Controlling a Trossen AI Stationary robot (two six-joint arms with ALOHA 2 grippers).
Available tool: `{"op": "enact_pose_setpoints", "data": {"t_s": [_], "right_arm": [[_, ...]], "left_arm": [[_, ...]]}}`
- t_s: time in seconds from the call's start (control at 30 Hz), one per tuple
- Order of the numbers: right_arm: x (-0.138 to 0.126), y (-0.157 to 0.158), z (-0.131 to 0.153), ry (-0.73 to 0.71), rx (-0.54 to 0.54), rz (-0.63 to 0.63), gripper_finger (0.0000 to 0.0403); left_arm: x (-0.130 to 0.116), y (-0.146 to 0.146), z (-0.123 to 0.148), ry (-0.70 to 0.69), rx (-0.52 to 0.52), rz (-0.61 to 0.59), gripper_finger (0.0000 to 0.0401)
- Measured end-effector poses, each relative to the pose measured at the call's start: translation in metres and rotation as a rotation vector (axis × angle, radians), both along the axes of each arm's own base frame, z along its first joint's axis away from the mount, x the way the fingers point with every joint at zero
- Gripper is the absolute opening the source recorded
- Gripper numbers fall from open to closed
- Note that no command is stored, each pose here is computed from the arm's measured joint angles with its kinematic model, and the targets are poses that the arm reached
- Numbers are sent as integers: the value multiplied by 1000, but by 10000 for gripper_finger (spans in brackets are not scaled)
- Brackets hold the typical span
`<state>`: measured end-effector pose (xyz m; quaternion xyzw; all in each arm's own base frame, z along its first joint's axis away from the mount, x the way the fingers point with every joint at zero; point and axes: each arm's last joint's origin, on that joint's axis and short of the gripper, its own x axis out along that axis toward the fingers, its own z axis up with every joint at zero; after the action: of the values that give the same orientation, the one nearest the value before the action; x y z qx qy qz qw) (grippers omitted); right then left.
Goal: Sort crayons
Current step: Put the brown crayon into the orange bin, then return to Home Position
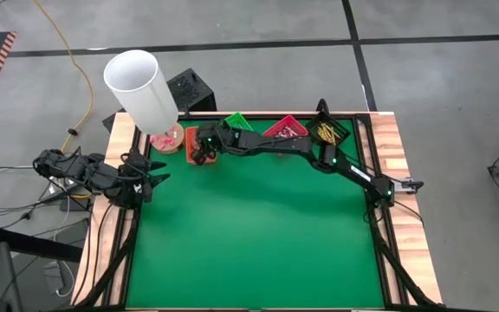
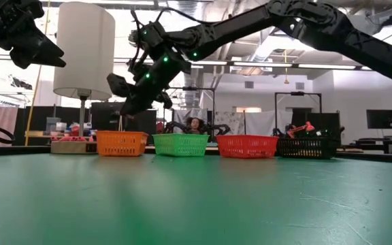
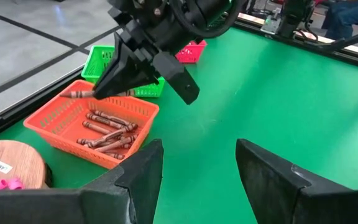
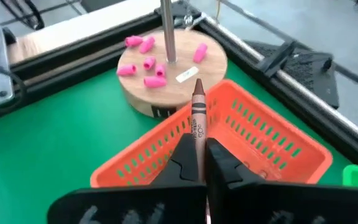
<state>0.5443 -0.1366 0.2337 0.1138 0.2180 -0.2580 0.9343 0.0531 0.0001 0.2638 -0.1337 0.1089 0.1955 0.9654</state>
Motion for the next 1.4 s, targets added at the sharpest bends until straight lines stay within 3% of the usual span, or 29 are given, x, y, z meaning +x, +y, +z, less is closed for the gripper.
{"op": "enact_pose_setpoints", "data": {"t_s": [0.4,0.63,0.73,0.87,1.1,1.23,1.4], "right_arm": [[-2,-9,-1,-12,3,-8,95],[-2,-6,2,-5,-21,12,112],[0,2,16,-22,-46,78,113],[-7,21,49,-40,-35,258,113],[-50,70,112,109,-126,463,113],[-92,99,155,179,-160,551,113],[-150,133,180,260,-131,594,113]], "left_arm": [[0,0,0,0,0,0,192],[0,0,0,0,0,0,192],[0,0,0,0,0,0,192],[0,0,0,0,0,0,192],[0,0,0,0,0,0,192],[0,0,0,0,0,0,192],[0,0,0,0,0,0,192]]}}
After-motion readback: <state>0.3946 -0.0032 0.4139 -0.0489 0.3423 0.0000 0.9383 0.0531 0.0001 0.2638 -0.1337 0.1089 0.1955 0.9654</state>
